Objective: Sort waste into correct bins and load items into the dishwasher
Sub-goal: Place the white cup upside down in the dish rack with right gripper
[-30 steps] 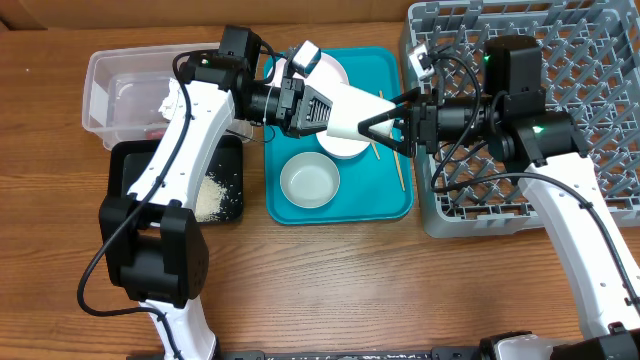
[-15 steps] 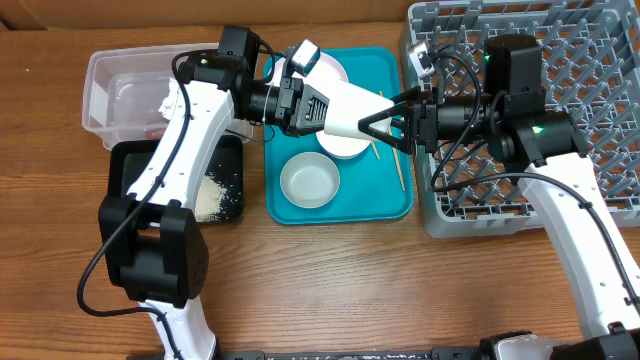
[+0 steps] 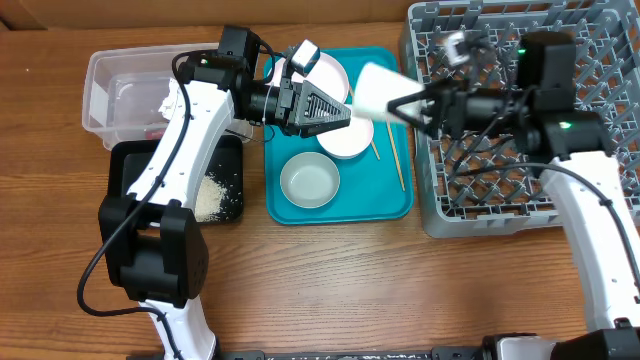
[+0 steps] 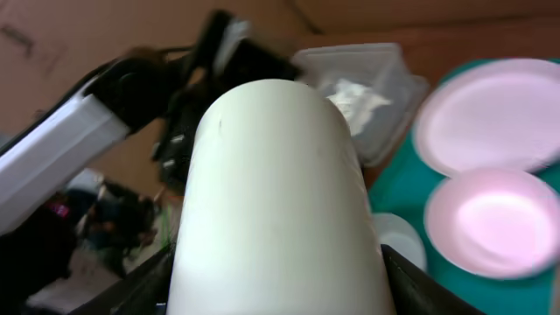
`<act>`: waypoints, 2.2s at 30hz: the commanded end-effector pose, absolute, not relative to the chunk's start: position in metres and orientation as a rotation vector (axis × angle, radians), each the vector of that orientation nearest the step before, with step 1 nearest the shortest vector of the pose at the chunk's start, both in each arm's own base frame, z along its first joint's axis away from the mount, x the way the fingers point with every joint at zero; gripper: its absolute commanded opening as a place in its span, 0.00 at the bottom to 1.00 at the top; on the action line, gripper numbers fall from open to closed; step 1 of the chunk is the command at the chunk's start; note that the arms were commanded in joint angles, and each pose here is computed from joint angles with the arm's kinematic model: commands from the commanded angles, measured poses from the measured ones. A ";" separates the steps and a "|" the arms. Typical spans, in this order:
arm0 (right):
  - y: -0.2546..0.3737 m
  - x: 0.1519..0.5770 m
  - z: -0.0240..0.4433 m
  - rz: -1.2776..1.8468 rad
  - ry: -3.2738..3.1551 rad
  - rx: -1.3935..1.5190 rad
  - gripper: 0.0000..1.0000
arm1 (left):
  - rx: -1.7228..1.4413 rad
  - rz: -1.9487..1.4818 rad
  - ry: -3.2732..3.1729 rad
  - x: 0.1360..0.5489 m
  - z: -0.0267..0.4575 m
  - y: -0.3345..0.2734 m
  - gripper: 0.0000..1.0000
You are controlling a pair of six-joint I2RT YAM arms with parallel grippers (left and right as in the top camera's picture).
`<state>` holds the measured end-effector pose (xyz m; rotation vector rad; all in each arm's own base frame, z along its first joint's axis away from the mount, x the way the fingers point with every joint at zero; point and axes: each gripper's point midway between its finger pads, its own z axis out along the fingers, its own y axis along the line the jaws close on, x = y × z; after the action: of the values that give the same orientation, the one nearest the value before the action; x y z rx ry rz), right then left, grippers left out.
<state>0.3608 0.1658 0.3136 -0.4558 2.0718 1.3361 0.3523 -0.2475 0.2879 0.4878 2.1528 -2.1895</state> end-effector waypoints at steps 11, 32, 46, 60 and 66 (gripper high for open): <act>0.040 0.347 0.276 0.521 2.481 0.305 0.65 | 0.524 -1.726 2.411 0.366 0.247 -0.240 0.51; 0.007 0.290 0.199 0.090 2.936 0.637 0.66 | 0.456 -1.369 2.638 0.377 0.205 -0.219 0.57; 0.022 0.291 0.131 -0.038 3.157 0.580 0.70 | 0.431 -1.370 2.688 0.369 0.202 -0.216 0.58; 0.023 0.307 0.143 -0.015 3.113 0.559 1.00 | 0.429 -1.337 2.702 0.370 0.199 -0.214 0.59; 0.038 0.338 0.204 0.145 2.974 0.441 0.98 | 0.429 -1.316 2.657 0.380 0.215 -0.208 0.59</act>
<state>0.3196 0.0276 0.1714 0.5277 3.0691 0.0394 0.3701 -0.2126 0.1856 0.3939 2.7440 -1.3552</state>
